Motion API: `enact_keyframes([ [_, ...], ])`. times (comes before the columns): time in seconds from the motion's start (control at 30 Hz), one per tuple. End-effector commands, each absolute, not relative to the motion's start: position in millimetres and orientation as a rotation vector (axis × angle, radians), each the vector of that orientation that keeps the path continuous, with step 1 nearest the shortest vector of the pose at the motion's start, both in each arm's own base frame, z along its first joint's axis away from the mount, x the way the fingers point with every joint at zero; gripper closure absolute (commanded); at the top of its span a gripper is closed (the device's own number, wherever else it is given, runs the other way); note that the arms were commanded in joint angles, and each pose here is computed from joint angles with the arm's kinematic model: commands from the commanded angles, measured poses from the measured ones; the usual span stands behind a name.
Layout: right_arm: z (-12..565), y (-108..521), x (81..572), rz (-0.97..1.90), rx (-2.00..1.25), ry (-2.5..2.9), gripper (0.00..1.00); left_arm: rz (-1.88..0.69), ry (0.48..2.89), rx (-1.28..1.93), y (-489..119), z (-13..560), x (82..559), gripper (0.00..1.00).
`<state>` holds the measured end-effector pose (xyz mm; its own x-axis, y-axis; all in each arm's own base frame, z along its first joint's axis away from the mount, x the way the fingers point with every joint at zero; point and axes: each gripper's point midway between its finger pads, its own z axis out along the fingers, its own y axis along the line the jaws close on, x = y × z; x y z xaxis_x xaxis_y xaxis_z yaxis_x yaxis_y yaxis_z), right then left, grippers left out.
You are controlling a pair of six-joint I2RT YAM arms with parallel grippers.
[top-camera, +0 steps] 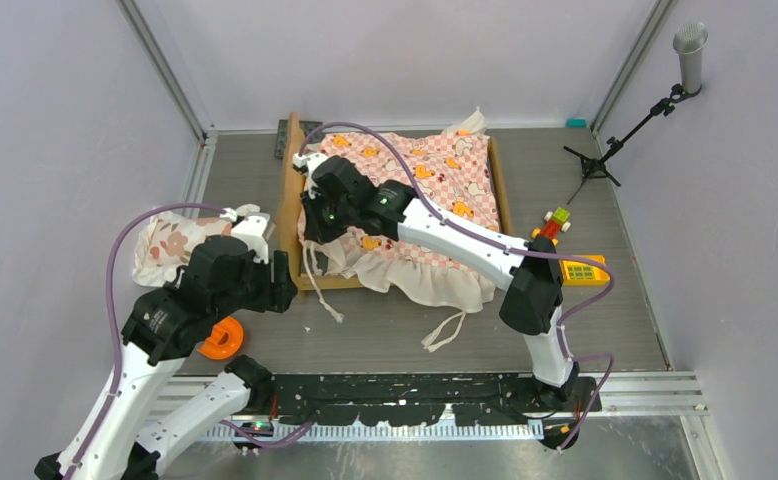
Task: Set up the pet bed
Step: Cross the ropes on the bed frame.
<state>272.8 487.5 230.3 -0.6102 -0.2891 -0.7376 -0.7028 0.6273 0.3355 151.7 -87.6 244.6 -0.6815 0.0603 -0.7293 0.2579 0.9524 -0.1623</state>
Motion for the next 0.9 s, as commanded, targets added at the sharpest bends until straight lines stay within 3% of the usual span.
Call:
enact_keyframes([
  [0.0, 248, 483, 269, 0.865, -0.751, 2.167, 0.95, -0.346, 2.282, 0.211, -90, 250, 154, 0.40],
  [0.6, 221, 472, 297, 0.668, -0.677, 2.168, 0.96, -0.336, 2.273, 0.198, -88, 251, 155, 0.40],
  [0.87, 216, 470, 299, 0.656, -0.659, 2.168, 0.96, -0.162, 2.208, 0.064, -74, 273, 193, 0.33],
])
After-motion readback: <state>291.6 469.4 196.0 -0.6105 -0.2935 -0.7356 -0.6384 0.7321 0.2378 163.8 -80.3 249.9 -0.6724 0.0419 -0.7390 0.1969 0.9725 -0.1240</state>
